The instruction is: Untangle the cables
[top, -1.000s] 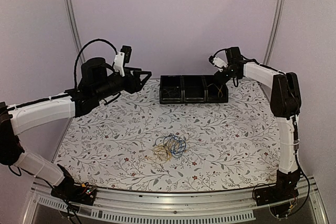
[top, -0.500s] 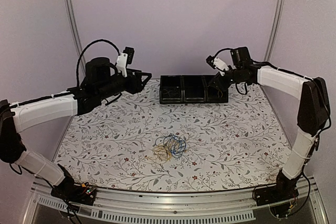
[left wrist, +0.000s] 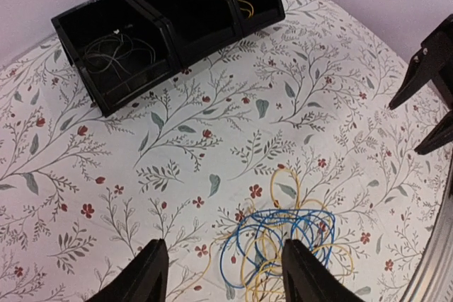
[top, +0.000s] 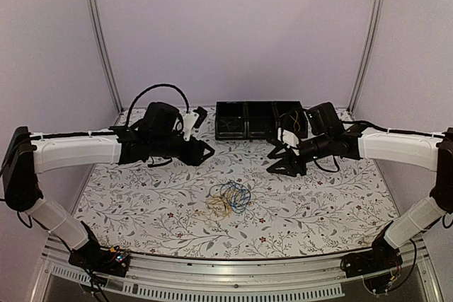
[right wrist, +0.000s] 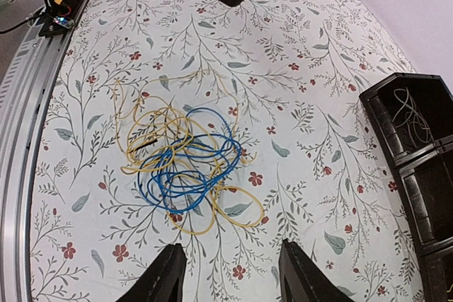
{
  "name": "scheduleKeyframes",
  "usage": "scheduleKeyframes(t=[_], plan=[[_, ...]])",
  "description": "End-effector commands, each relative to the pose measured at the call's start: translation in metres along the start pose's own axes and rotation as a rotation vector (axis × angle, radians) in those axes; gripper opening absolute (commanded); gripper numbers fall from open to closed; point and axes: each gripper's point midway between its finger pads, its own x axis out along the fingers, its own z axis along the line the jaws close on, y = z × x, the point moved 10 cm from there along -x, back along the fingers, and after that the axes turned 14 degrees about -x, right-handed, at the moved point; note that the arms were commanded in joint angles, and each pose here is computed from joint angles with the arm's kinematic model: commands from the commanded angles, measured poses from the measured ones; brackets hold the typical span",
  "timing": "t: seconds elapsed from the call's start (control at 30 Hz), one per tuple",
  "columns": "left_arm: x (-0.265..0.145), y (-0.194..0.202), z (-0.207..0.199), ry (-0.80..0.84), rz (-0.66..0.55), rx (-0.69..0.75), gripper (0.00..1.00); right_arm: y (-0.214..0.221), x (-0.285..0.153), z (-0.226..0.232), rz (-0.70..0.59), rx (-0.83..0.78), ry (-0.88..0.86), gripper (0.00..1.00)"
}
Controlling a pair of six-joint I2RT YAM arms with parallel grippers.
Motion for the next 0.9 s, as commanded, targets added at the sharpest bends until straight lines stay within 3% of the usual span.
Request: scheduleKeyframes(t=[0.0, 0.13, 0.43, 0.57, 0.73, 0.87], plan=[[0.009, 0.040, 0.029, -0.082, 0.213, -0.023, 0.58, -0.003, -0.003, 0.004, -0.074, -0.043, -0.024, 0.49], [0.028, 0.055, 0.038, -0.162, 0.341, 0.051, 0.57, 0.000, 0.000, 0.005, -0.065, -0.046, -0.027, 0.49], [0.062, 0.062, 0.047, -0.219, 0.392, 0.104, 0.54, 0.011, 0.008, 0.004, 0.004, -0.040, -0.028, 0.49], [0.073, 0.067, 0.045, -0.154, 0.413, 0.102, 0.49, 0.015, 0.011, 0.004, 0.017, -0.038, -0.028, 0.49], [0.084, 0.070, 0.043, -0.115, 0.453, 0.109, 0.33, 0.020, 0.018, 0.003, 0.042, -0.019, -0.056, 0.49], [0.078, 0.058, 0.037, -0.086, 0.415, 0.117, 0.07, 0.019, 0.018, 0.000, 0.043, -0.008, -0.025, 0.48]])
